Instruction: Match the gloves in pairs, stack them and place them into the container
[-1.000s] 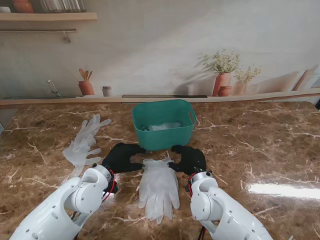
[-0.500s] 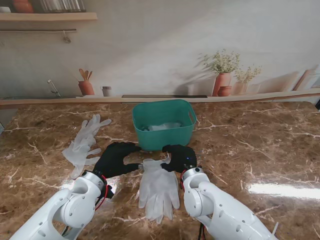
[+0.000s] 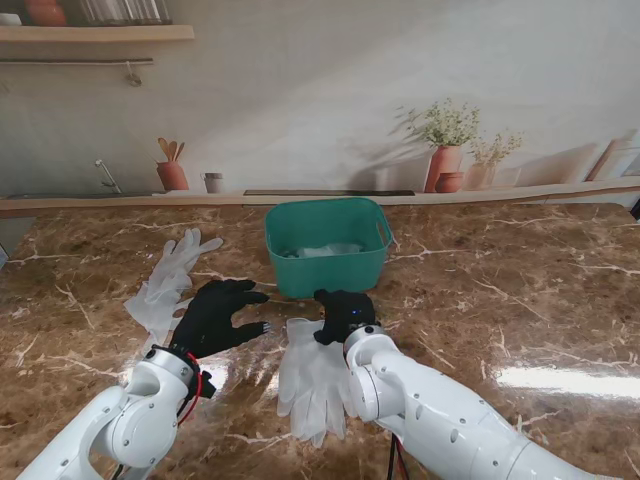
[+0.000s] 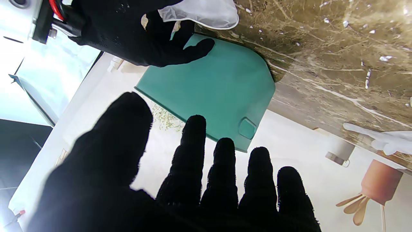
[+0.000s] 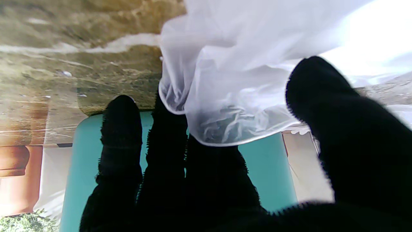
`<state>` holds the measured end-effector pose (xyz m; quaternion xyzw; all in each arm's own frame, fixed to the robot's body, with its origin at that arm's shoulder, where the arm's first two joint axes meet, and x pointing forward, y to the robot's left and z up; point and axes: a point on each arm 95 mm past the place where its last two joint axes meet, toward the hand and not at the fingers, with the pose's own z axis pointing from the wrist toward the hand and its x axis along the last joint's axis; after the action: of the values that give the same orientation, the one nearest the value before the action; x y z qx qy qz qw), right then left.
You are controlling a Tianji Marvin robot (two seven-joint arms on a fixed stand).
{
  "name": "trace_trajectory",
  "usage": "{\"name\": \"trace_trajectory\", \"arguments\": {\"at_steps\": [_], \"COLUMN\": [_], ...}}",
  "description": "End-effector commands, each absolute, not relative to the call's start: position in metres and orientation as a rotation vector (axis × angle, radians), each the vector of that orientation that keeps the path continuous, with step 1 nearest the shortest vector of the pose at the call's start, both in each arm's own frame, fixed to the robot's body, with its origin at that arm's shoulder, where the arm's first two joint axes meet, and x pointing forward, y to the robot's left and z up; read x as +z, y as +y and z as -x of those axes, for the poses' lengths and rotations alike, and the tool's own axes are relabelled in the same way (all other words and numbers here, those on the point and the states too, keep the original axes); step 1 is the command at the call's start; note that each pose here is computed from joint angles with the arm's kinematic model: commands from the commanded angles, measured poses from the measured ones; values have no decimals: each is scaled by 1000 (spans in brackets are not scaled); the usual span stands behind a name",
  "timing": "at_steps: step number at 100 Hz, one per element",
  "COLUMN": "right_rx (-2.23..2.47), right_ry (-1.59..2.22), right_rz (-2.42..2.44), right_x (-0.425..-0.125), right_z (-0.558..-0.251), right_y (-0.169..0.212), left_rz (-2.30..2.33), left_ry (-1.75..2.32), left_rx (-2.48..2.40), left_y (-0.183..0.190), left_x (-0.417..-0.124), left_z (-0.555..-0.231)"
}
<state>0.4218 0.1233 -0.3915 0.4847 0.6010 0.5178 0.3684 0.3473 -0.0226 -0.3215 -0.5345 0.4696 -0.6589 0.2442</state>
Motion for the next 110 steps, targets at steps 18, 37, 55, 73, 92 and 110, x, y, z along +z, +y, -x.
{"name": "trace_trajectory", "arguments": {"at_steps": [18,37,55,73,92,110], "right_rx": [1234,1259,1305,1422,1539,1595], "right_ry": [1622,1610,1593,1493,1373,1315], "right_rz": [-1281,-1301,-1289,-1307,-1292,-1213], "right_x": [-412,-419,-417,-407,-391,-373], "right_z": [-412,-405,-400,-398,-402,-406], "right_y": [124,124,122,120,115,109], "left_rz": [1460,1465,1464,1460,1456,1464], "left_ry": [1276,1269,1270,1268,1266,1266], "left_rx": [-1802,-1807,-1807,-1808,-1808,-1809], "left_y": [-23,-24,-24,-24,-23,-23], "left_x": [-325,-326,-327,-327,-327,-326], "left_z": [-344,-344,-344,-345,-346,-348]}}
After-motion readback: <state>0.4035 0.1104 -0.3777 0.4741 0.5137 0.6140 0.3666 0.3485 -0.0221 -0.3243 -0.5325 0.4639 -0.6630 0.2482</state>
